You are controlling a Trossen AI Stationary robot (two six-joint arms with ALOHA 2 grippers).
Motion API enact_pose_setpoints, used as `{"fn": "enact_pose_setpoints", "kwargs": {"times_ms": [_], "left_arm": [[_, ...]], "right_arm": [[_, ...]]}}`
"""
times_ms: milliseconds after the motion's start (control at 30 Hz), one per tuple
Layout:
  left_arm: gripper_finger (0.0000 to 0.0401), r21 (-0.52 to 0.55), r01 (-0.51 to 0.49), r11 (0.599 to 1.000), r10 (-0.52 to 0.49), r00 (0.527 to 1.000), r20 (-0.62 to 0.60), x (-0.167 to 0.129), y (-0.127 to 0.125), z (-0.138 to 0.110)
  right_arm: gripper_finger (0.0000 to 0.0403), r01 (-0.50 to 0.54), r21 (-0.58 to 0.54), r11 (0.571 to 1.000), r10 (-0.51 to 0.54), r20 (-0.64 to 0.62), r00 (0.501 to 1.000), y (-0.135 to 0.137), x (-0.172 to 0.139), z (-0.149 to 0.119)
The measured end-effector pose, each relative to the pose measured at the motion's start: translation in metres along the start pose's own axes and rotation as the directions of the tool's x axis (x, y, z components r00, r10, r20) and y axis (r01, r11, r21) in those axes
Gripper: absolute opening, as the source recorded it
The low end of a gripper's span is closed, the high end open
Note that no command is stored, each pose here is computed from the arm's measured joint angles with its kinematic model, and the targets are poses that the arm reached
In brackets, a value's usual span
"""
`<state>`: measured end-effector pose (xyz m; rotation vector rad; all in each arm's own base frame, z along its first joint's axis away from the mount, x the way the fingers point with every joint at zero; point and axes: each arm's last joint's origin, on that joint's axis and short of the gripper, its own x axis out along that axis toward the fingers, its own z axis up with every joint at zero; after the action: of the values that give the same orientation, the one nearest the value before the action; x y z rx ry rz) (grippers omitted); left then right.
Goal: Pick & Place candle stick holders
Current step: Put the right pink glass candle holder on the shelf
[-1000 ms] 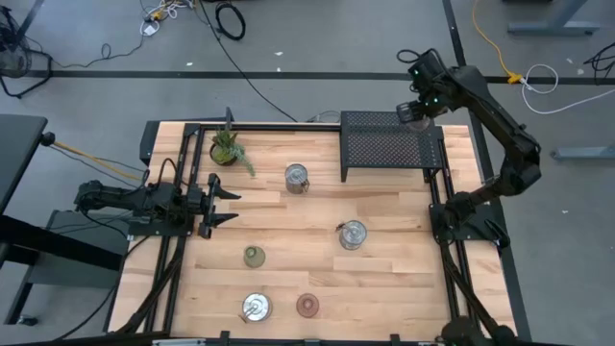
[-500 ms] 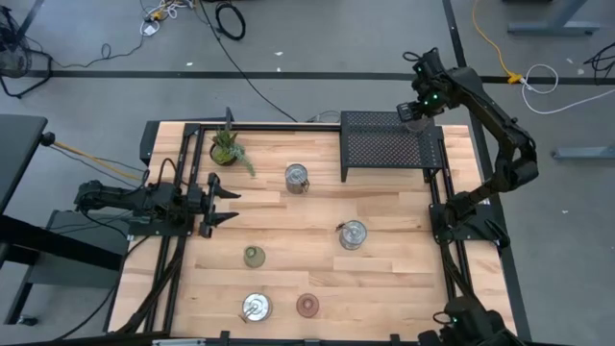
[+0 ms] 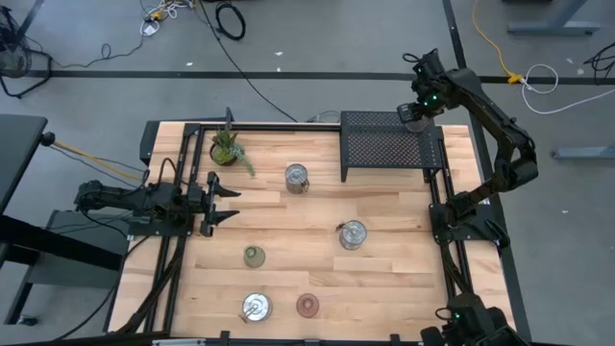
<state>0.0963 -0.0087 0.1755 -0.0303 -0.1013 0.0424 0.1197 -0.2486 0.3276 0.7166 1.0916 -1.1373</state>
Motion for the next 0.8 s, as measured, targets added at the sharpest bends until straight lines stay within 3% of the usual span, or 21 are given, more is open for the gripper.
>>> {"fn": "enact_pose_setpoints", "kwargs": {"times_ms": [467,667,800], "left_arm": [[0.0245,0.000,0.000,1.000,0.000,1.000,0.000,0.0000,0.0000,0.0000],[0.0245,0.000,0.000,1.000,0.000,1.000,-0.001,0.0000,0.0000,-0.0001],[0.0245,0.000,0.000,1.000,0.000,1.000,-0.001,0.0000,0.0000,-0.0001]], "right_arm": [[0.0160,0.010,-0.039,0.999,-0.010,-0.016,1.000,0.0000,0.0023,-0.0021],[0.0217,0.013,-0.033,0.999,-0.014,-0.010,1.000,-0.0001,0.0022,-0.0016],[0.0221,0.019,-0.031,0.999,-0.020,-0.008,1.000,-0.0003,0.0022,-0.0015]]}}
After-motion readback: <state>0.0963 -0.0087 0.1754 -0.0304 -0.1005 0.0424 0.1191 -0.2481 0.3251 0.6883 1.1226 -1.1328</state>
